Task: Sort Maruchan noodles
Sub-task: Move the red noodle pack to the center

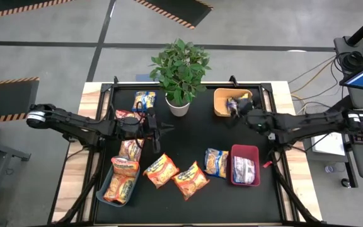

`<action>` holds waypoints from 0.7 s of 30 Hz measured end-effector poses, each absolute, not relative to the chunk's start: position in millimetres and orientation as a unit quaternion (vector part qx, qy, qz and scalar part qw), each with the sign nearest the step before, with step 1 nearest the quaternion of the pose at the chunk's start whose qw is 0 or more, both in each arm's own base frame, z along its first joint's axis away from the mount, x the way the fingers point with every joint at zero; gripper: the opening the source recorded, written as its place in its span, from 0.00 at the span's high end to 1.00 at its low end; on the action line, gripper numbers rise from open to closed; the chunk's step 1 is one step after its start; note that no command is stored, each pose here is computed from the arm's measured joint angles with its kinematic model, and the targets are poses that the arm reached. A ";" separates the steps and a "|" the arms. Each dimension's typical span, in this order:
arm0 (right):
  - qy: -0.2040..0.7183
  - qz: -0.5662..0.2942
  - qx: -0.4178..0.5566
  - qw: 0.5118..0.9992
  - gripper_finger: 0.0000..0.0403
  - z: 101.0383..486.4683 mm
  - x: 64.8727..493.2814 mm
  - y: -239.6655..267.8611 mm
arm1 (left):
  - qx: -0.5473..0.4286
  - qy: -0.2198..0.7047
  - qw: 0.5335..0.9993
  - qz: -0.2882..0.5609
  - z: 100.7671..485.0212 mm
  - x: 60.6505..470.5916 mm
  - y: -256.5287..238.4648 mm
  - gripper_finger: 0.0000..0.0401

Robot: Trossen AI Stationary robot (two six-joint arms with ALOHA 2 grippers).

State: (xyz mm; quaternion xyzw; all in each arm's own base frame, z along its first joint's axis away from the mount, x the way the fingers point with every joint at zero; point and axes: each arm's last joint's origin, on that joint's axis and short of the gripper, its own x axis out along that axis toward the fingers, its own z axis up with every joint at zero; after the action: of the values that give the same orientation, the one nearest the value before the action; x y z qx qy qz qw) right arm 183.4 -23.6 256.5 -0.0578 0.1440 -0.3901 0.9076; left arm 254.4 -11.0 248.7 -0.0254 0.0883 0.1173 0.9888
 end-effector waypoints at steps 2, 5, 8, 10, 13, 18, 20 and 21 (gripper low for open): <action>0.109 -0.334 -0.065 0.934 0.69 253.6 177.1 -19.3 | -0.039 0.087 0.988 0.119 248.7 254.4 -11.0 0.94; 0.065 -0.259 -0.073 0.961 0.71 244.9 166.7 -15.3 | -0.051 0.085 0.988 0.120 248.6 254.4 -11.0 0.94; 0.030 -0.218 -0.066 0.973 0.72 234.0 156.7 -13.0 | -0.054 0.085 0.988 0.120 248.6 254.4 -11.0 0.94; 0.019 -0.208 -0.066 0.976 0.73 226.0 150.8 -12.3 | -0.057 0.085 0.987 0.121 248.6 254.4 -10.8 0.94; 0.005 -0.207 -0.074 0.976 0.74 219.6 143.6 -12.2 | -0.069 0.081 0.983 0.151 248.4 253.9 -9.2 0.94; -0.039 -0.210 -0.075 0.974 0.76 222.7 133.1 -12.2 | -0.123 0.094 0.957 0.245 240.9 250.2 -4.4 0.94; -0.048 -0.211 -0.073 0.974 0.77 224.0 130.5 -12.2 | -0.148 0.105 0.943 0.279 235.8 247.8 -2.9 0.94; -0.049 -0.211 -0.073 0.974 0.77 224.3 129.9 -12.2 | -0.157 0.111 0.936 0.293 233.2 246.5 -2.3 0.94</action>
State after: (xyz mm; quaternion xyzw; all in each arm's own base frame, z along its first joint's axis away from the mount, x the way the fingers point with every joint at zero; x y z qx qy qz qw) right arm 129.9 -12.2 224.3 -0.0730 -0.0495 -0.2108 0.9735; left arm 246.5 -2.3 233.2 -0.1571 0.1113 0.2932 0.9364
